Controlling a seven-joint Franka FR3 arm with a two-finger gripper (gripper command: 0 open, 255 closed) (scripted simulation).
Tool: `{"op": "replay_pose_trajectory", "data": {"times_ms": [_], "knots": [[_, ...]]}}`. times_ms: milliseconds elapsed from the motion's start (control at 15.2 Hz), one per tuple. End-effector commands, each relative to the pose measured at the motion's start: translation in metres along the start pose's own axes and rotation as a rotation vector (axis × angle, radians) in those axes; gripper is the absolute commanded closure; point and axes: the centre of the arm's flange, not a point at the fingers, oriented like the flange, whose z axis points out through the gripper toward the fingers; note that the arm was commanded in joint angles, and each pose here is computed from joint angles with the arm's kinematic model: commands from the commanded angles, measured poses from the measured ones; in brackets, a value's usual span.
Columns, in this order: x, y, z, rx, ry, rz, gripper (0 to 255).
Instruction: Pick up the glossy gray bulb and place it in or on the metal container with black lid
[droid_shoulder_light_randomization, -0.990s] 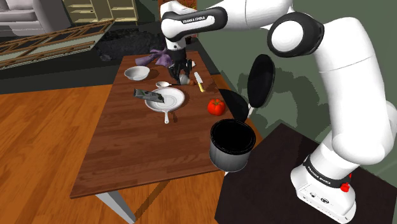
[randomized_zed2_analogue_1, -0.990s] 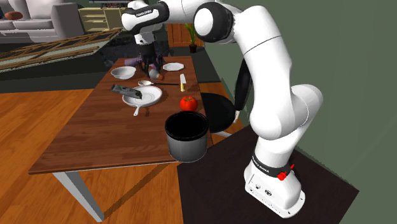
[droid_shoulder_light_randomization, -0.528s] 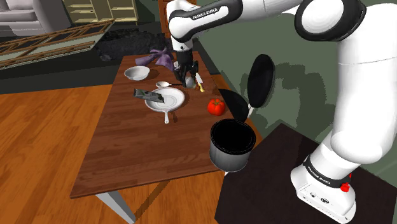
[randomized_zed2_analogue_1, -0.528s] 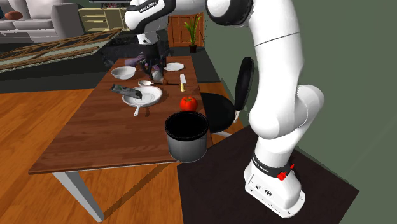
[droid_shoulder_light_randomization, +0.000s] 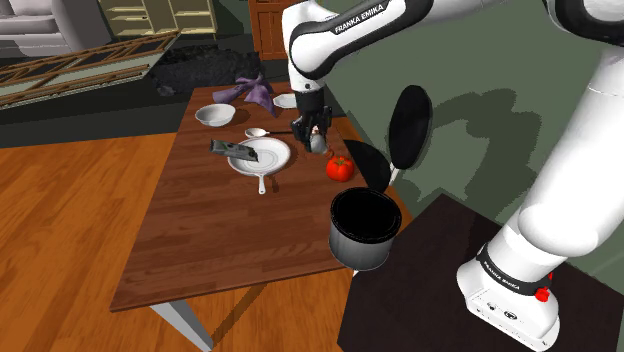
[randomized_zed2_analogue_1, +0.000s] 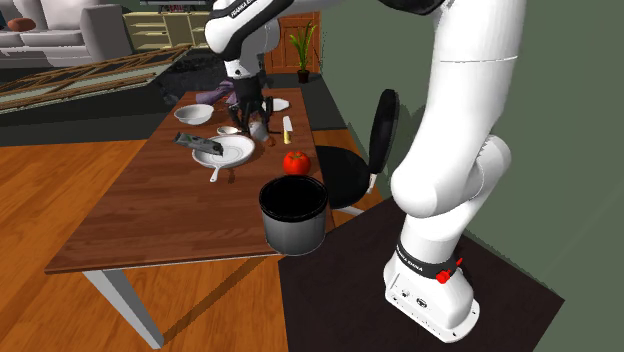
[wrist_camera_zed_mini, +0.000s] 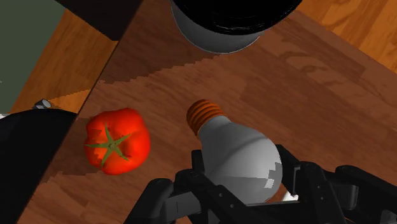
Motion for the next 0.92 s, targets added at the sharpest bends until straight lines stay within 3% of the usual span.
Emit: {"op": "replay_pose_trajectory", "data": {"times_ms": [0, 858], "knots": [[-0.026, -0.003, 0.003, 0.0, 0.0, 0.001, 255], [-0.194, -0.031, 0.026, 0.0, 0.0, 0.001, 255]]}}
